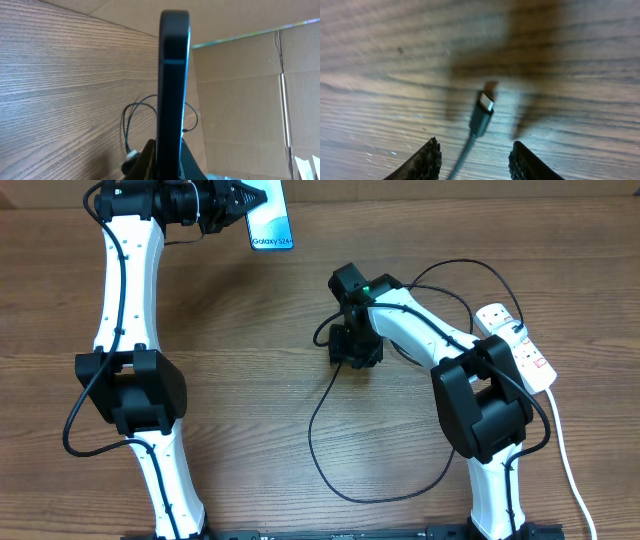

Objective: Plug charger to phone and switch on socket

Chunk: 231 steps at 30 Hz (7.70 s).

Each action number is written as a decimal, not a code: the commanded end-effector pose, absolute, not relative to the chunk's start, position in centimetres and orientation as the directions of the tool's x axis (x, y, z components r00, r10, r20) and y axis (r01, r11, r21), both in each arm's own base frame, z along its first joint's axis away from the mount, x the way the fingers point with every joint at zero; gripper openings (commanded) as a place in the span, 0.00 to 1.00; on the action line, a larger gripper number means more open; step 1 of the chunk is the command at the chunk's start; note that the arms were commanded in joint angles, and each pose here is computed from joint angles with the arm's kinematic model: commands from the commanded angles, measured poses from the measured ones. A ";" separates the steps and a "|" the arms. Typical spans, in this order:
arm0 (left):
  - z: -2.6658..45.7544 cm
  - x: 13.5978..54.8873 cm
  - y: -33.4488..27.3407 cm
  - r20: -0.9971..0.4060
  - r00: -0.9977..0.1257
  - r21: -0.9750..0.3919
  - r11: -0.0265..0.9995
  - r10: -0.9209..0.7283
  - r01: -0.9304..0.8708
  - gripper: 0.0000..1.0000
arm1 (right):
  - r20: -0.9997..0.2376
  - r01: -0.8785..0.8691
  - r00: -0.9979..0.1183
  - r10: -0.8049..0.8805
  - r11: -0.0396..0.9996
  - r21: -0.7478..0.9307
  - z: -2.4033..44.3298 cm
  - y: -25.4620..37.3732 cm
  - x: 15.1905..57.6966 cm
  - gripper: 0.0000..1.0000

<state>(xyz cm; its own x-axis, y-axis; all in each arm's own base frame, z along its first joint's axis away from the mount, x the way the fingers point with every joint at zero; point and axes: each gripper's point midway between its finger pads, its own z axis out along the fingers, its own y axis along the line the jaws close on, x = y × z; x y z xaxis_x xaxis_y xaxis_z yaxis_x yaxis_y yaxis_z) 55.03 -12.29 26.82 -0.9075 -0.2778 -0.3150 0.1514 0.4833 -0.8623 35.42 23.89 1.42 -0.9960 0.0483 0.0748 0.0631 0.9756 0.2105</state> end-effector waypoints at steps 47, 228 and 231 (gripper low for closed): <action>27.3 54.7 -12.7 -0.340 -0.905 -0.855 0.485 -0.257 0.184 0.04 | 0.011 0.324 -0.945 0.325 0.944 -0.066 -1.9 22.9 34.3 0.11; 35.8 49.0 -18.2 -0.553 -0.833 -0.833 -0.020 0.022 0.553 0.04 | -0.635 -0.351 -0.772 0.018 0.821 0.451 28.2 31.8 39.5 0.04; 35.8 49.1 -18.2 -0.553 -0.833 -0.833 -0.020 0.021 0.553 0.04 | -0.634 -0.353 -0.773 0.018 0.818 0.453 28.3 31.9 39.4 0.04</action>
<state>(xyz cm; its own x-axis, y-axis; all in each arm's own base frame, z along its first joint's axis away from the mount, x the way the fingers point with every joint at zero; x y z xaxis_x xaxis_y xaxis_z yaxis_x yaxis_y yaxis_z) 49.93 -17.86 34.95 -0.8372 -0.0026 -0.5470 0.5468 0.0223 -0.8370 39.08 32.10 27.60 -0.7841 0.0009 -0.6206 -0.3579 0.8163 0.4533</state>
